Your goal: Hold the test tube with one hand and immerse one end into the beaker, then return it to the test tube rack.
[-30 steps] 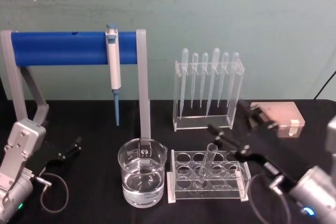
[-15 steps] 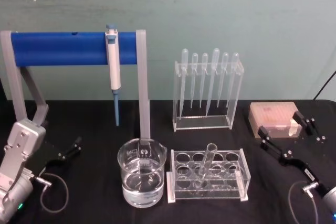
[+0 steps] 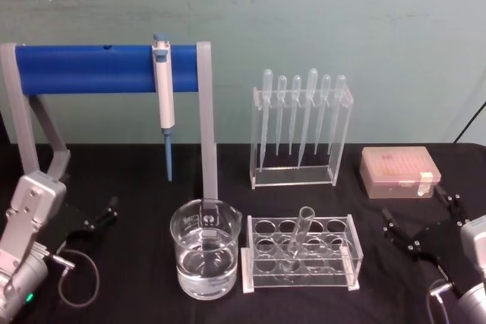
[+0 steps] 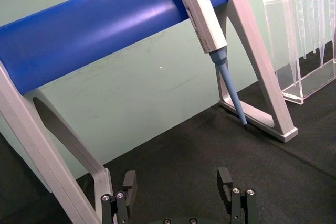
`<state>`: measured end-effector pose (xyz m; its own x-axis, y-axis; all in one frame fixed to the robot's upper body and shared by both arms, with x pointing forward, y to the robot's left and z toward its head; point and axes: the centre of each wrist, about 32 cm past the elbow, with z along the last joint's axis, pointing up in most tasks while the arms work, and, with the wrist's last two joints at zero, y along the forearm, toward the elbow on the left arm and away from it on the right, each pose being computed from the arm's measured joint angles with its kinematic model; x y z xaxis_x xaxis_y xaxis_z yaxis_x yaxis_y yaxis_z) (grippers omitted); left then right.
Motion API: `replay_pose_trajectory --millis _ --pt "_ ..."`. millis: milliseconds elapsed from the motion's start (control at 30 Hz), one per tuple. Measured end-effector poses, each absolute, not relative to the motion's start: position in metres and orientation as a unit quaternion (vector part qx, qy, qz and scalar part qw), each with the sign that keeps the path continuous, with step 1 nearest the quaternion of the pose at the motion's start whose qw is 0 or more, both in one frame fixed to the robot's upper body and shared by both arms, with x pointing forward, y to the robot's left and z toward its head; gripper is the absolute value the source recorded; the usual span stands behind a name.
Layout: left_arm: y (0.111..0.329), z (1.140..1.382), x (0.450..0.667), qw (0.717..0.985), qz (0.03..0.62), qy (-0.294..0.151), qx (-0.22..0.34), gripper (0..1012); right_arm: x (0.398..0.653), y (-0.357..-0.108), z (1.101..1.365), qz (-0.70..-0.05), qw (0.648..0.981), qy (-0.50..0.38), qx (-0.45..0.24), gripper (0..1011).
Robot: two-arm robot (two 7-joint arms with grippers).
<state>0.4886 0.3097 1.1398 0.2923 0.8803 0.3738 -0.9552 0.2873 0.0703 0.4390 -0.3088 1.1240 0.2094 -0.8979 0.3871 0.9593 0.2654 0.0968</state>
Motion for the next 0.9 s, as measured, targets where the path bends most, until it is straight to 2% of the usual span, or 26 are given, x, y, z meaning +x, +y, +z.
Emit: replay_pose_trajectory --millis 333,900 --pt "0.3097 1.1398 0.4886 0.791 0.58 -0.132 0.141 1000 0.4401 -0.305 1.1178 -0.606 0.76 -0.2 -0.119 1002" --pt "0.3097 1.1398 0.4886 0.791 0.58 -0.132 0.141 1000 0.4399 -0.3055 1.1183 -0.606 0.762 -0.197 -0.114 1002"
